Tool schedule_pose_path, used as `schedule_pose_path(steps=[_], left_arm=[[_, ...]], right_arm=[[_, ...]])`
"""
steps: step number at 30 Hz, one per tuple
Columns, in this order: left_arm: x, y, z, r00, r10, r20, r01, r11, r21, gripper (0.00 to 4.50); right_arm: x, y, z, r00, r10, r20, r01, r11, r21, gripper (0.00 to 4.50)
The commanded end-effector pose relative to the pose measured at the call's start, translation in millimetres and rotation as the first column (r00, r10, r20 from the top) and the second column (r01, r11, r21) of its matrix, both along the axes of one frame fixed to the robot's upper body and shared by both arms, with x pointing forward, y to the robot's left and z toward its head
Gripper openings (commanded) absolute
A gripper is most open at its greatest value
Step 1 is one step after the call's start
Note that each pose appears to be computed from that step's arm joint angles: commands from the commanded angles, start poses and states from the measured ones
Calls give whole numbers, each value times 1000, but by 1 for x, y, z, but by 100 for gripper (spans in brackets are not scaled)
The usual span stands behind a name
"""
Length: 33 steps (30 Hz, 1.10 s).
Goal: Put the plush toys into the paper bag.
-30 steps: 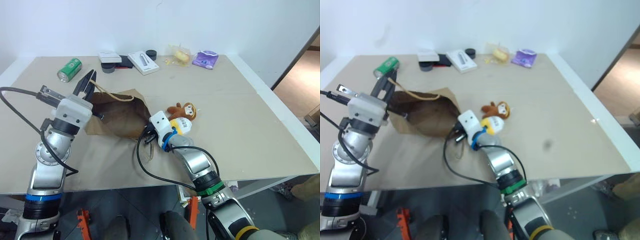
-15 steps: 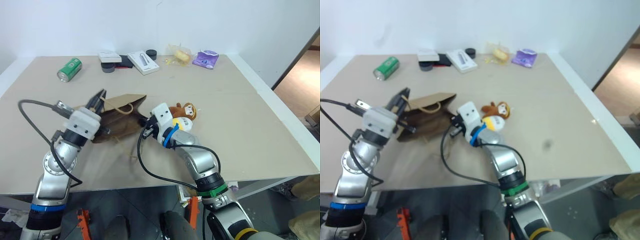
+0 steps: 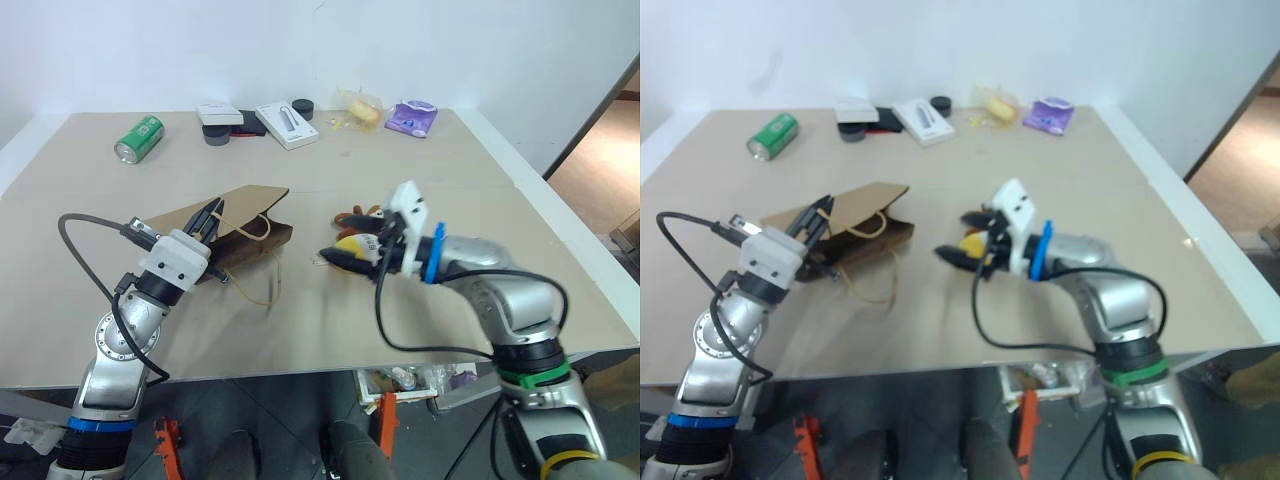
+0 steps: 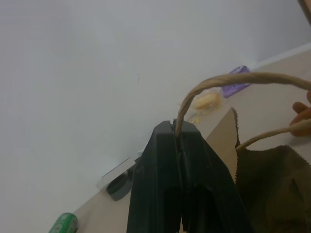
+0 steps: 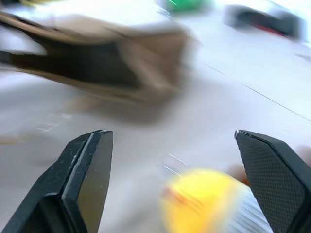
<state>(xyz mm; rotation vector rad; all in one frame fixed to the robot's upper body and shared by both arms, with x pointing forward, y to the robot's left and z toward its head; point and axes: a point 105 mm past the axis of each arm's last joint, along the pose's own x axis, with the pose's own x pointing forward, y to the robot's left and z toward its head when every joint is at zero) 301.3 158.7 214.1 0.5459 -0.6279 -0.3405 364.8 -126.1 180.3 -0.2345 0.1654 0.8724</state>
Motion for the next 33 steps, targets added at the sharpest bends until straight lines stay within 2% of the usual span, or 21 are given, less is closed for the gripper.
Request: schedule_pose_path(steps=[1, 3, 6, 8, 9, 11, 12, 13, 15, 16, 18, 20, 21, 29, 33], left_arm=[[-5, 0, 23, 997, -22, 74, 25, 999, -38, 0], [-3, 1, 31, 996, -28, 88, 33, 997, -62, 0], [-2, 3, 39, 995, -33, 96, 41, 995, -90, 0], [-2, 3, 42, 995, -36, 98, 45, 994, -99, 0], [-2, 2, 42, 995, -37, 98, 47, 994, -101, 0], [-3, 2, 43, 995, -36, 95, 46, 993, -106, 0], [-3, 3, 43, 995, -35, 93, 44, 993, -107, 0], [-3, 3, 42, 995, -32, 90, 42, 993, -108, 0], [-3, 4, 40, 996, -28, 82, 37, 994, -107, 0], [-2, 4, 39, 997, -27, 77, 35, 994, -107, 0], [-3, 5, 38, 997, -25, 70, 32, 993, -109, 0], [-3, 4, 36, 997, -27, 65, 34, 993, -111, 0], [-3, 3, 36, 997, -29, 65, 36, 993, -112, 0], [-1, -3, 49, 995, -35, 90, 49, 987, -156, 0], [-1, -4, 53, 995, -36, 98, 52, 984, -168, 0]], right_arm=[[14, -10, -6, 997, -74, -12, 73, 997, -34, 443], [19, -9, -22, 992, -109, -66, 105, 993, -58, 443], [20, -2, -36, 985, -117, -130, 109, 992, -64, 376], [22, 1, -36, 985, -116, -131, 110, 992, -54, 290], [22, 1, -36, 983, -118, -138, 112, 992, -51, 225], [22, -1, -39, 980, -129, -152, 122, 991, -57, 186], [21, -1, -38, 981, -123, -153, 116, 992, -52, 111], [20, -1, -37, 982, -113, -152, 108, 993, -39, 93], [19, 1, -18, 991, -75, -112, 80, 996, 46, 14], [17, 4, -2, 996, -42, -78, 50, 992, 113, 3], [1, 17, 46, 996, 82, 20, -84, 954, 287, 3], [-14, 28, 72, 983, 170, 66, -183, 921, 345, 3], [-19, 36, 77, 977, 202, 71, -214, 914, 344, 3], [-36, 97, 73, 946, 323, 27, -317, 905, 283, 3], [-33, 118, 52, 945, 325, -32, -308, 920, 241, 3]])
